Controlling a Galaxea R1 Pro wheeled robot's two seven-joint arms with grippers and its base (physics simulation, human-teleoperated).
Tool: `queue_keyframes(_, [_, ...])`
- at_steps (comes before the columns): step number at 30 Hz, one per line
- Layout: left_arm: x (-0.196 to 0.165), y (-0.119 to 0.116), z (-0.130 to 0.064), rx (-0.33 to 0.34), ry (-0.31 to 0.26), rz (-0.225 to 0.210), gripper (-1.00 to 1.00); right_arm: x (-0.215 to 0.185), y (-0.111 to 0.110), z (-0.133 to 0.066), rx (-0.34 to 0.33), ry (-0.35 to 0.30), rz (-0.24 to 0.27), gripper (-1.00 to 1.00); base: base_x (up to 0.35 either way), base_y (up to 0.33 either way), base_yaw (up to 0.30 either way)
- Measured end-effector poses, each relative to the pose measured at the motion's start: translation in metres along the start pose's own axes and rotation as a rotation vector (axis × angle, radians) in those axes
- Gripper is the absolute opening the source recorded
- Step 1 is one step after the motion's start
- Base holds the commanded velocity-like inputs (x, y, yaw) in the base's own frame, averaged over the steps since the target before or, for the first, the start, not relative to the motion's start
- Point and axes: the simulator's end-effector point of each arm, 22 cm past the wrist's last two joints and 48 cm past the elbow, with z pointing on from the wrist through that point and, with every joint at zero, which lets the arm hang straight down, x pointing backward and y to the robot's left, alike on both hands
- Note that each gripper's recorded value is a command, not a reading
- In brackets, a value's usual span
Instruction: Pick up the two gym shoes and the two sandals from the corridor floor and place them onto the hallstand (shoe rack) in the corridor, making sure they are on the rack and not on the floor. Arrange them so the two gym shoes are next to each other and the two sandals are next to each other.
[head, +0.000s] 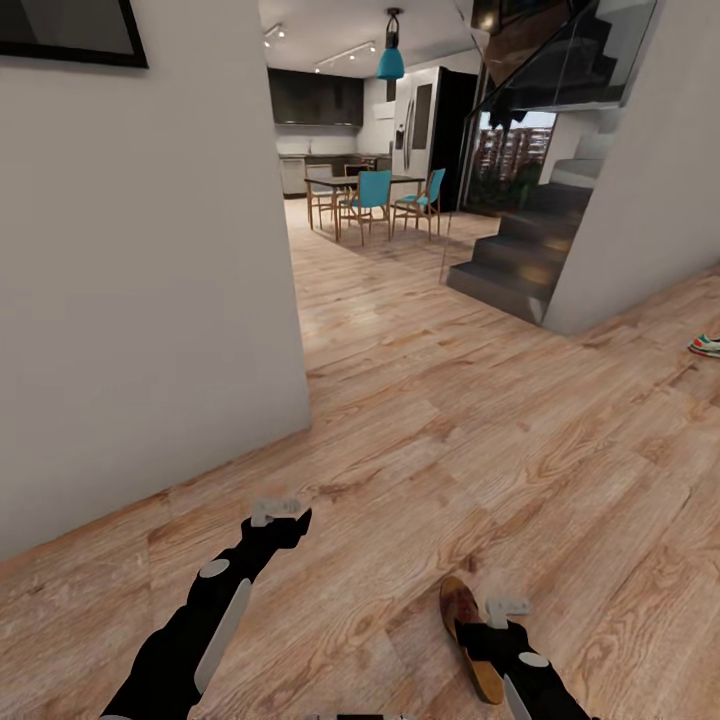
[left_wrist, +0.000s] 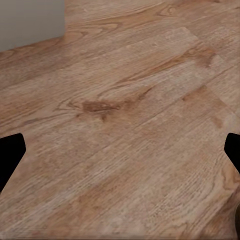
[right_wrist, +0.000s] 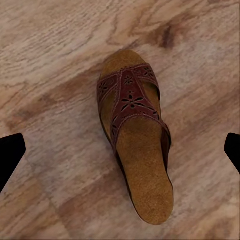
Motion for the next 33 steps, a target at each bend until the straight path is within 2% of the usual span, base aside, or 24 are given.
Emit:
queue_keyframes(6, [0.018,0.004,0.006,-0.001,0.009,-0.001,1.0,0.015,0.0,0.011,0.0,0.009,-0.002,1.0,0.0,0.0,0.0])
queue_keyframes(12, [0.037,0.007,0.013,-0.005,0.042,-0.008,1.0,0.032,0.0,0.018,0.0,0.043,-0.005,1.0,0.0,0.0,0.0])
queue_keyframes(25, [0.037,0.008,0.014,-0.005,0.043,-0.008,1.0,0.033,0.0,0.018,0.0,0.045,-0.011,1.0,-0.01,-0.004,0.0])
queue_keyframes(33, [0.038,0.008,0.014,-0.005,0.043,-0.008,1.0,0.033,0.0,0.018,0.001,0.047,-0.01,1.0,-0.235,-0.156,0.0])
